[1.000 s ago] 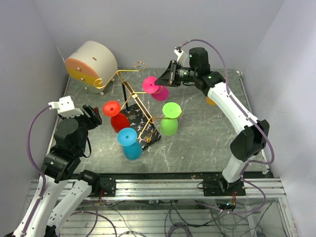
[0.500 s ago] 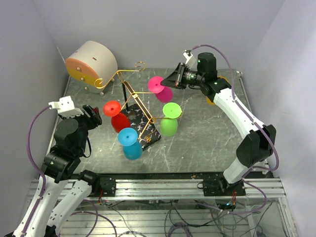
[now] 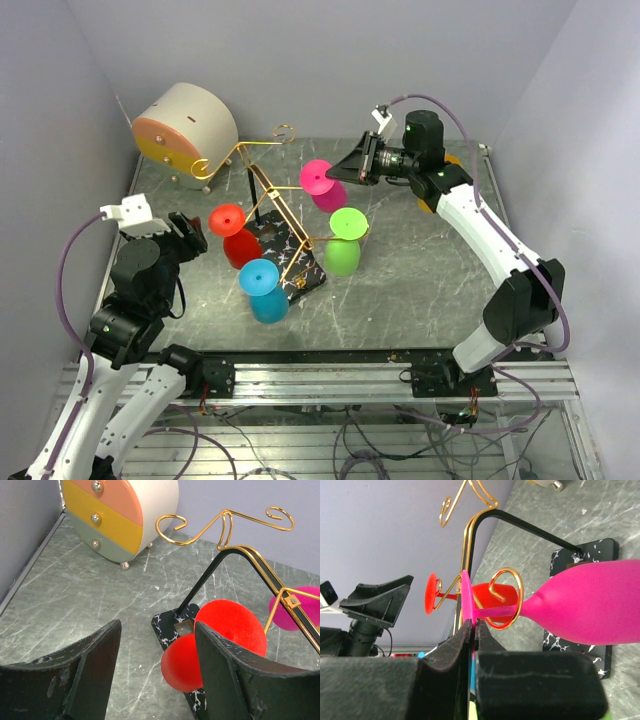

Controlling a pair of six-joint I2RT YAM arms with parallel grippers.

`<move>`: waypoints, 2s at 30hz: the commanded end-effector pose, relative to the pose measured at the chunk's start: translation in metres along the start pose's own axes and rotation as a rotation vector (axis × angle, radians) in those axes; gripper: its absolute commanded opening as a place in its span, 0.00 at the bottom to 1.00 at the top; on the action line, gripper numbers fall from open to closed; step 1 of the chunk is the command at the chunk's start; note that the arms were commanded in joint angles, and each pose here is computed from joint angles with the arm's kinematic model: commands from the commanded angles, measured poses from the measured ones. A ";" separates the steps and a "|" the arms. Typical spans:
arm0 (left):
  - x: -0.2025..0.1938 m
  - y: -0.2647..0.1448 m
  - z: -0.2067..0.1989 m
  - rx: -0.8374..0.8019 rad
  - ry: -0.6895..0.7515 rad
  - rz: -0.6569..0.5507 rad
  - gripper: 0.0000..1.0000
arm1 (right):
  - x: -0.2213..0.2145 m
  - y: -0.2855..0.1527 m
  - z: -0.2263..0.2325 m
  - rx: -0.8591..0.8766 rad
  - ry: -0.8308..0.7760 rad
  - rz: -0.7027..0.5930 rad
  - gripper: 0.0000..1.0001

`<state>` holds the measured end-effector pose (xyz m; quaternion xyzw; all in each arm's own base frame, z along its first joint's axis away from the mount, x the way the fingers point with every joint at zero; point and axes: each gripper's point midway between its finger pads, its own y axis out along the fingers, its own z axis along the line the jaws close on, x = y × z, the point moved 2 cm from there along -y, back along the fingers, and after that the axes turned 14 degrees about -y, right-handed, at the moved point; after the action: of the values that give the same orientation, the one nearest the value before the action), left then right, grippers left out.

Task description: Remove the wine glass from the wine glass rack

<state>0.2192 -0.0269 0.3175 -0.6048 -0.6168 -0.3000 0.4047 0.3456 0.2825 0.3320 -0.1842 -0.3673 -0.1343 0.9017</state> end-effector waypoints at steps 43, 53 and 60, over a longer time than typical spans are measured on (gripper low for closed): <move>0.037 0.015 -0.137 -0.394 -0.283 0.214 0.87 | 0.076 -0.042 0.024 -0.427 -0.923 -0.336 0.00; 0.024 0.006 -0.223 -0.703 -0.446 0.578 0.83 | 0.022 -0.058 0.079 -0.570 -1.409 -0.355 0.00; 0.003 -0.014 -0.242 -0.807 -0.568 0.851 0.81 | 0.004 -0.055 0.095 -0.644 -1.563 -0.396 0.00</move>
<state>0.2690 -0.2154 0.4168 -0.9160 -0.3372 -0.1773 0.1256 0.2766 0.2808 0.3865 -0.3836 -0.8387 -0.1817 0.3412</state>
